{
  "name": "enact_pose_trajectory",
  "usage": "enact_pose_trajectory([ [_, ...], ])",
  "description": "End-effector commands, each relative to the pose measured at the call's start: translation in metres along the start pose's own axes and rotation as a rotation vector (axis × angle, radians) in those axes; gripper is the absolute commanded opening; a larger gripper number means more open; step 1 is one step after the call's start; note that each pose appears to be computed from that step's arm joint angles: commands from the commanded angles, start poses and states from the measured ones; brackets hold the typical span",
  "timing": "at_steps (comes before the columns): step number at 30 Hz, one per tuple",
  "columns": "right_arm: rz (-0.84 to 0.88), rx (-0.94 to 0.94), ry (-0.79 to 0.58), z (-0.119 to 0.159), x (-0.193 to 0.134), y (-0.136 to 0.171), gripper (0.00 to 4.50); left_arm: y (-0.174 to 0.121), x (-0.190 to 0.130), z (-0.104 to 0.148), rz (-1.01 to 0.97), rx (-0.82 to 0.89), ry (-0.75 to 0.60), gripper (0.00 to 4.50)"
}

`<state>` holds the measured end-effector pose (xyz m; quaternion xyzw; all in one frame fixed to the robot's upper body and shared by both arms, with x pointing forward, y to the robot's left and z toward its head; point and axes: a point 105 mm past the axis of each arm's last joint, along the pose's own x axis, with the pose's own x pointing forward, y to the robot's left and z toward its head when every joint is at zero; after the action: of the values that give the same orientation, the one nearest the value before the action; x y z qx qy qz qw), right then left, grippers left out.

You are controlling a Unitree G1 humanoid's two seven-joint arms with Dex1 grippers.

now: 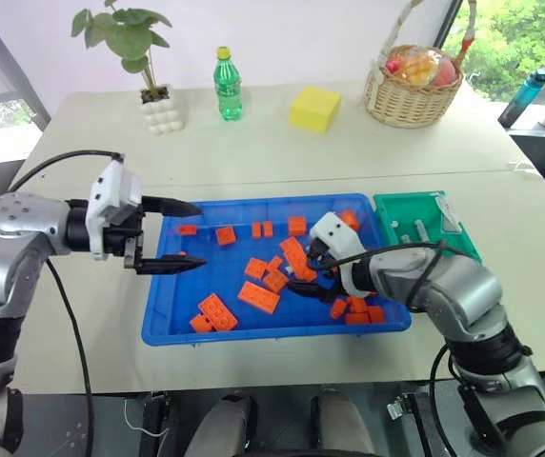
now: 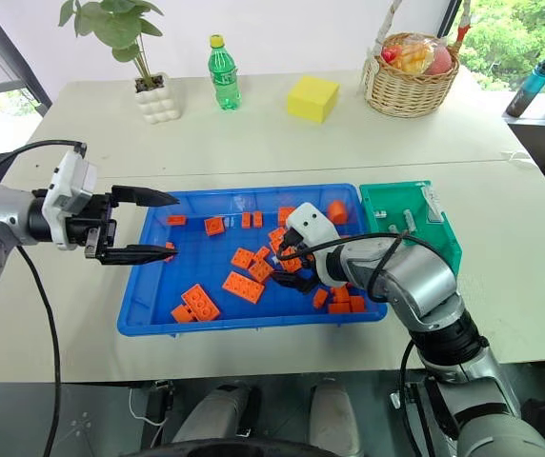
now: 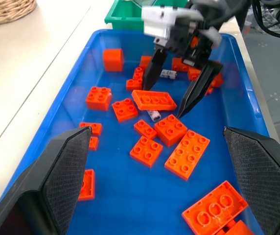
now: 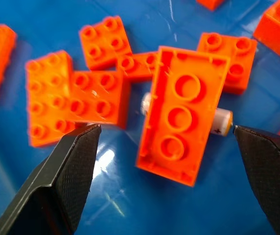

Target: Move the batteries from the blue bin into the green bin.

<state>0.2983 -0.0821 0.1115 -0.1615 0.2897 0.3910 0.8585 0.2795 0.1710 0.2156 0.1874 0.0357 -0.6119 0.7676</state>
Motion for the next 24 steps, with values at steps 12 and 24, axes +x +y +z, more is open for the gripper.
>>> enact_pose_trajectory([
  [12,-0.04,-0.056,-0.068,0.007,-0.004,-0.006,1.21,-0.004,0.008,0.009,-0.027,0.031,-0.044,4.5],
  [24,0.11,-0.122,-0.293,0.086,-0.017,0.011,1.21,-0.008,0.019,0.001,-0.005,0.016,-0.151,4.5],
])
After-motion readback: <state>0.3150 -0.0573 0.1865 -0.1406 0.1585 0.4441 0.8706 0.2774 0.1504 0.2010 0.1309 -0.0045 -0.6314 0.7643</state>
